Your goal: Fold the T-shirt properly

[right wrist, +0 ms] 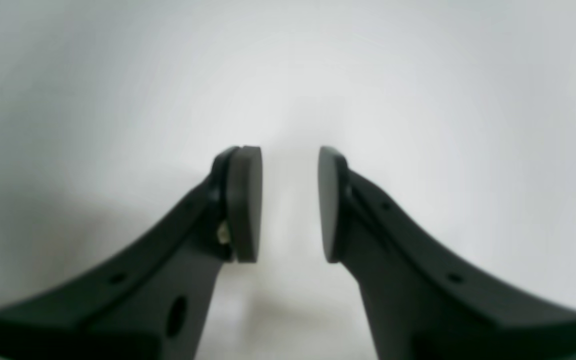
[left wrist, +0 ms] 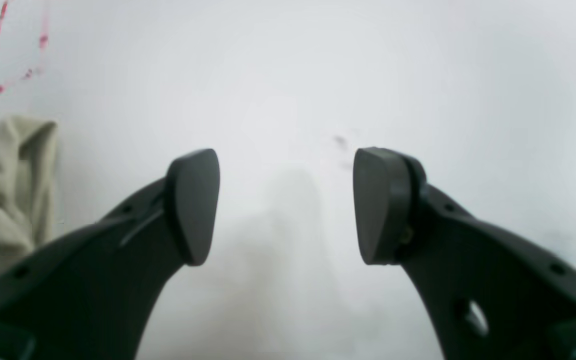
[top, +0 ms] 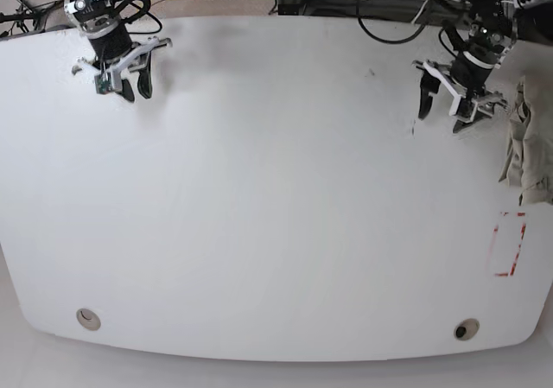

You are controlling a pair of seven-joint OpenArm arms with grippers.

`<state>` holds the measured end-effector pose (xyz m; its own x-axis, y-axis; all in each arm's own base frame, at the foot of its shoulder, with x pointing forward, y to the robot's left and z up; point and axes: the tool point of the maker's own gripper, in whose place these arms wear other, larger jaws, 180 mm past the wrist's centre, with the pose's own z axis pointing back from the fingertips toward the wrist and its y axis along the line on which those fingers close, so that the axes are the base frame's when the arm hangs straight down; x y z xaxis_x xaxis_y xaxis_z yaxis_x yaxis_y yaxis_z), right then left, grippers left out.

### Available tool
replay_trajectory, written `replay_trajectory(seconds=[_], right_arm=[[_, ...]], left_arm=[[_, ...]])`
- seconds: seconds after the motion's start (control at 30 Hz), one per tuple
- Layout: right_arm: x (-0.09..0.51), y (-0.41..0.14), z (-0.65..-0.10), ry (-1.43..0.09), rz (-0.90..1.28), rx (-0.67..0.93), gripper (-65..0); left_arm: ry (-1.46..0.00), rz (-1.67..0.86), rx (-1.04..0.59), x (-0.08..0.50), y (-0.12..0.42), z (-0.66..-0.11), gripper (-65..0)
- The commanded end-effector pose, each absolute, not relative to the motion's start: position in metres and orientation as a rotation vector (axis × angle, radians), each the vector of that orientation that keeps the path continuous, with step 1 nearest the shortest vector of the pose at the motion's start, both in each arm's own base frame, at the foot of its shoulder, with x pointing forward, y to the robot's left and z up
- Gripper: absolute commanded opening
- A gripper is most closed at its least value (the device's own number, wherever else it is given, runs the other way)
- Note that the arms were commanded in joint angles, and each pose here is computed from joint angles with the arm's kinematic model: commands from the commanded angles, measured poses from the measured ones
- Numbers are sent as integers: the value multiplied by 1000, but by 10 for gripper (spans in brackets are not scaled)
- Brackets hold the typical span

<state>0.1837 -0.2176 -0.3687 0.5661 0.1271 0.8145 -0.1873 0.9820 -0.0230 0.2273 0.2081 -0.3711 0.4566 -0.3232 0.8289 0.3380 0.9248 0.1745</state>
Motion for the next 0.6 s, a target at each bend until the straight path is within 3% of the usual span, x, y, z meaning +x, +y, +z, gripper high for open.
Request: replay_trajectory(seconds=[0.0,0.57], right_arm=[[174,-217,-356,-975,192,73,-471],[30,-194,-391,-656,43,224,-471]], left_arm=[[-1085,-409,-47,215,190,-349,-265],[-565,-297,-261,-11,130,-395,-267]])
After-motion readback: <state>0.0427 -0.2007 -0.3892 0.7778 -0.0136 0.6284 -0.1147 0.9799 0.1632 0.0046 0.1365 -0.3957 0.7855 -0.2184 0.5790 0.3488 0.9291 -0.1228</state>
